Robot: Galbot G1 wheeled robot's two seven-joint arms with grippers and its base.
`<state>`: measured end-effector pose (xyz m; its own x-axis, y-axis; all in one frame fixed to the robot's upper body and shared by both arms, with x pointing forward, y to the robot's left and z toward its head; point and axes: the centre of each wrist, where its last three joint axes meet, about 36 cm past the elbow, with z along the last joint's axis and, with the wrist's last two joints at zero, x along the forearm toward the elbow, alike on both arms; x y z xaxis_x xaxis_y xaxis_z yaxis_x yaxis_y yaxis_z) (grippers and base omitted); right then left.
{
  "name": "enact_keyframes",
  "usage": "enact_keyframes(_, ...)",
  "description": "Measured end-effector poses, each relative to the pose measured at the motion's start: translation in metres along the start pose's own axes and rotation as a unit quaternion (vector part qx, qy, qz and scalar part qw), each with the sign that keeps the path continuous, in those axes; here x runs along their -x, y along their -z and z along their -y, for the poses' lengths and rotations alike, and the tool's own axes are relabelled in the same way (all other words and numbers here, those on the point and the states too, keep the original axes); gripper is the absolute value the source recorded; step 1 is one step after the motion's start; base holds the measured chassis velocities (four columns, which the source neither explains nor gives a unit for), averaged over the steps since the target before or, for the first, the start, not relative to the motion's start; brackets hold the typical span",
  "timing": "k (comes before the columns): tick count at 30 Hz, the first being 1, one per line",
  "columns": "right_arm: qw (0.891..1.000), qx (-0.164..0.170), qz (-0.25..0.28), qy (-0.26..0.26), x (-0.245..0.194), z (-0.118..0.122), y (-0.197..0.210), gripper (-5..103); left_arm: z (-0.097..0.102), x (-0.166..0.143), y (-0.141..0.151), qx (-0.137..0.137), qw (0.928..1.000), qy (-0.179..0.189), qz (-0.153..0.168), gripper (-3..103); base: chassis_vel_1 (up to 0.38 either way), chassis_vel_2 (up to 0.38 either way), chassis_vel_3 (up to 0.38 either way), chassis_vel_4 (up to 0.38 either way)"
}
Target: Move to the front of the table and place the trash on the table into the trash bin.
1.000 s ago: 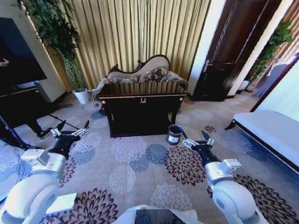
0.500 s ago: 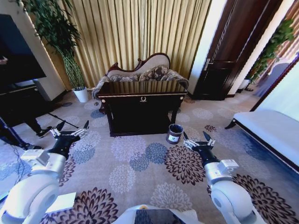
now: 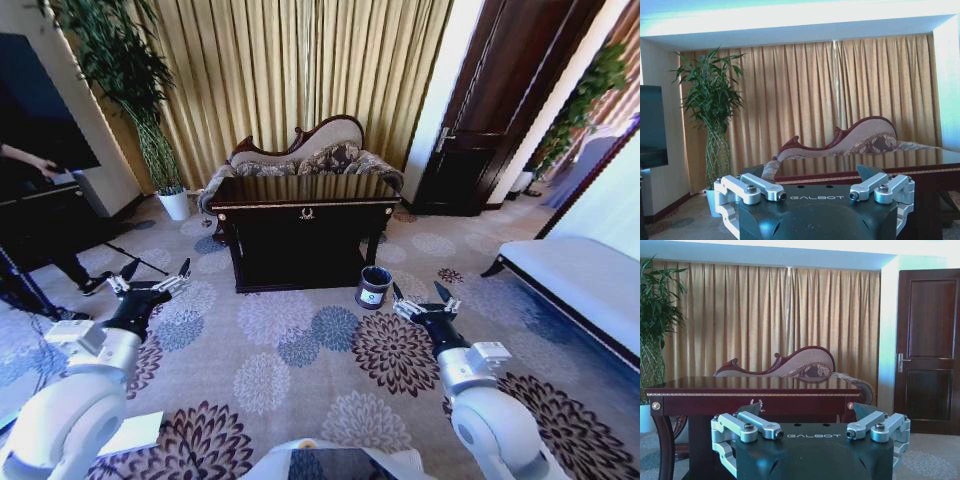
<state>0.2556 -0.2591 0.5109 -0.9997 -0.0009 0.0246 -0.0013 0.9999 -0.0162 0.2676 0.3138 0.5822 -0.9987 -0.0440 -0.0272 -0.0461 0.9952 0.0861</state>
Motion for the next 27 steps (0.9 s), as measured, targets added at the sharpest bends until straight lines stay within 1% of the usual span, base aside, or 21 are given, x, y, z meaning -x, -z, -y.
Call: enact_keyframes(27, 1.0, 0.0, 0.0, 0.0, -0.0001, -0.0001, 0.0003, 100, 0.0, 0.0, 0.0, 0.0, 1.0, 0.0, 0.0, 100, 0.0, 0.0, 0.0, 0.0)
